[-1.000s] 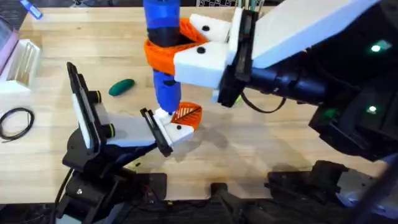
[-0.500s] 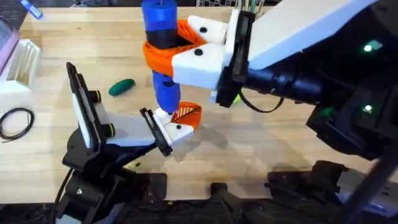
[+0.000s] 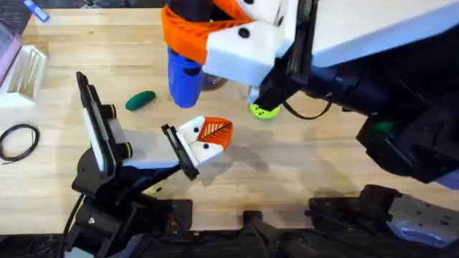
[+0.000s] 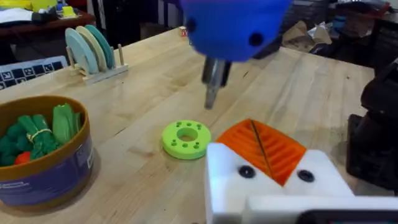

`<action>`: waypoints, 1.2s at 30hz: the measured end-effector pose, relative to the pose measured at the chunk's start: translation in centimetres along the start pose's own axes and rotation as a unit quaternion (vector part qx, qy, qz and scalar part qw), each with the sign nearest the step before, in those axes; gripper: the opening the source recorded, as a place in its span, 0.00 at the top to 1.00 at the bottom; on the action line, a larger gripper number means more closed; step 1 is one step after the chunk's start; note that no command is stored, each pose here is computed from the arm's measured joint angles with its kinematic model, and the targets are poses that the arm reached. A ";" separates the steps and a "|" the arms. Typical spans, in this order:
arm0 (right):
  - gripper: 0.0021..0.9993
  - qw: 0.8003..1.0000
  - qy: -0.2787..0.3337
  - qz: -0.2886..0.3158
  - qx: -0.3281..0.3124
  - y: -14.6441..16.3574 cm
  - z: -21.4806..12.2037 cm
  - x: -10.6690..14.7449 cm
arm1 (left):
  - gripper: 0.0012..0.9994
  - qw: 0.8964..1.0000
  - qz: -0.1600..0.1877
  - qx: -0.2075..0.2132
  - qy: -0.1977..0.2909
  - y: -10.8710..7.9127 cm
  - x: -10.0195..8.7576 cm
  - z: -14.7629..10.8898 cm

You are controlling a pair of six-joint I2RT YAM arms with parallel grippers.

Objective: Pick up the gripper from the table and insert it into the empty holder that is missing its gripper. Then pick up a screw, insert it into the mounting hole, and use the screwdriver to tighten it. Finally, clean up the table by picking up the vegetable and placing it into the bucket.

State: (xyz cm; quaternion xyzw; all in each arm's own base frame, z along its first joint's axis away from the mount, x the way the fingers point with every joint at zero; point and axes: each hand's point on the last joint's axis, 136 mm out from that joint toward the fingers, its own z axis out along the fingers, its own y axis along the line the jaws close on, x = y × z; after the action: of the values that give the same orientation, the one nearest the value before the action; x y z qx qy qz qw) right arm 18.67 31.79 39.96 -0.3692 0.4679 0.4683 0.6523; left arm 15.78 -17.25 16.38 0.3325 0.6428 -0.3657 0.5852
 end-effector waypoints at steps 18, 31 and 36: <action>0.98 0.750 0.505 -0.248 0.349 -22.7 -20.2 16.0 | 0.99 1.000 0.000 0.000 0.000 0.0 0.0 0.0; 0.98 0.545 0.752 -0.310 0.202 -26.1 -30.9 26.3 | 0.99 1.000 0.000 0.000 0.000 0.0 0.0 0.0; 0.98 0.530 0.776 -0.302 0.163 -25.7 -31.9 28.9 | 0.99 1.000 0.000 0.000 0.000 0.0 0.0 0.0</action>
State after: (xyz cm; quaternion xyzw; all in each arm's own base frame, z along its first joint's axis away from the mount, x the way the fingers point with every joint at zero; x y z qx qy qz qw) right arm 38.39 2.73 4.21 -0.5940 0.7187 -0.3111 0.1838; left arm 15.78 -17.25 16.38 0.3325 0.6428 -0.3657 0.5853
